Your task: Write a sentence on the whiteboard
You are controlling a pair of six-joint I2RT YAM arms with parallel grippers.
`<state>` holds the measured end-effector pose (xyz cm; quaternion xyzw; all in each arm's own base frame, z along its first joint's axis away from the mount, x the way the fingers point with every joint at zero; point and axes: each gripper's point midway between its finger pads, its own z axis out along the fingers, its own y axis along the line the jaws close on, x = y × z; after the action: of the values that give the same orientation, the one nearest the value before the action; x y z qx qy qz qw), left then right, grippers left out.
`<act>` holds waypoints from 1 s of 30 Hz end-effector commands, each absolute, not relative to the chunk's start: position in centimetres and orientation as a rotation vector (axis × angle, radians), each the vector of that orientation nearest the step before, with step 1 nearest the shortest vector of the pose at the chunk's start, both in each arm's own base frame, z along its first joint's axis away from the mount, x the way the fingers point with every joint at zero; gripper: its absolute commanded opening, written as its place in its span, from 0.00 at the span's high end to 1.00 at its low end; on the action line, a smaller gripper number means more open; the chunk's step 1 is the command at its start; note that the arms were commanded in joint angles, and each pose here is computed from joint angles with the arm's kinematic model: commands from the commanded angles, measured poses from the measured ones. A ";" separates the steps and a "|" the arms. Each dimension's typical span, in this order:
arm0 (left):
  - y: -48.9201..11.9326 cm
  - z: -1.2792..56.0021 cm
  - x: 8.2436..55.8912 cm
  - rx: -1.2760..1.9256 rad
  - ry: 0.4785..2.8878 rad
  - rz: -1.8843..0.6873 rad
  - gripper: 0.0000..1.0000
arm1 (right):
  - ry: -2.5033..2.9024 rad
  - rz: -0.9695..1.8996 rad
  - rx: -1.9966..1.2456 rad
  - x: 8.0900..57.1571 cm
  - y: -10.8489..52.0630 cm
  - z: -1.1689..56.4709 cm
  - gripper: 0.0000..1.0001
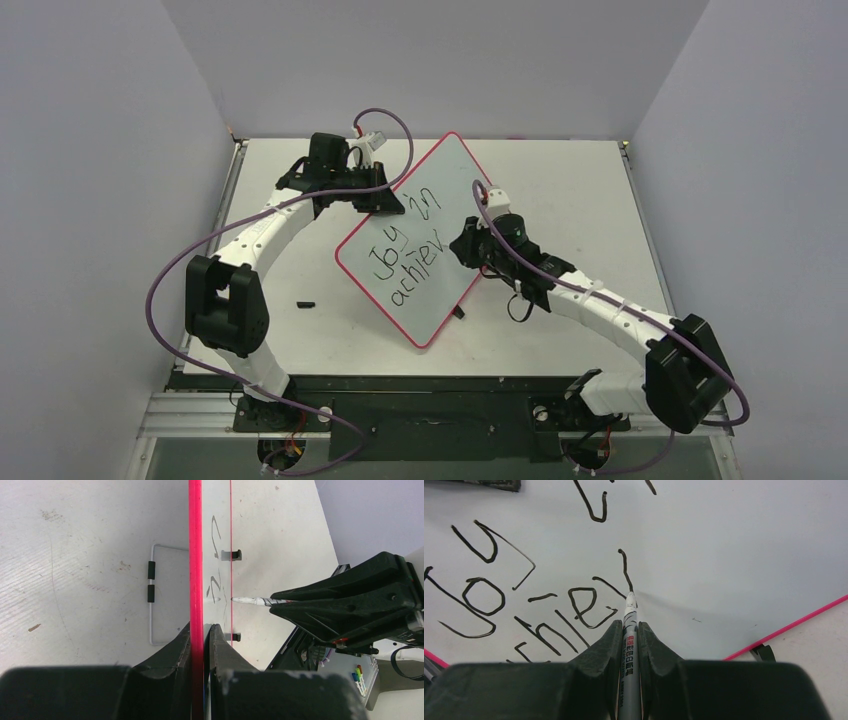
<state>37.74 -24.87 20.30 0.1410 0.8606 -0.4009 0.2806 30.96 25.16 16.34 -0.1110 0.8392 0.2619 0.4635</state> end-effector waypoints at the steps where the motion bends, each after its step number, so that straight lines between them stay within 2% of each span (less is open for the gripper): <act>1: -25.0 18.4 38.9 0.553 2.257 -0.853 1.00 | 1.978 0.646 -0.212 33.3 25.8 18.9 1.00; 18: -25.1 18.4 38.8 0.561 2.258 -0.854 1.00 | 1.993 0.572 -0.160 35.7 25.6 18.6 1.00; 30: -25.2 18.4 38.7 0.563 2.259 -0.855 1.00 | 2.003 0.649 -0.245 34.0 27.4 18.4 1.00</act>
<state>37.90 -24.87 20.25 0.1460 0.8608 -0.3943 0.2867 34.54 25.35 16.91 -0.0796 0.8392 0.2315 0.4857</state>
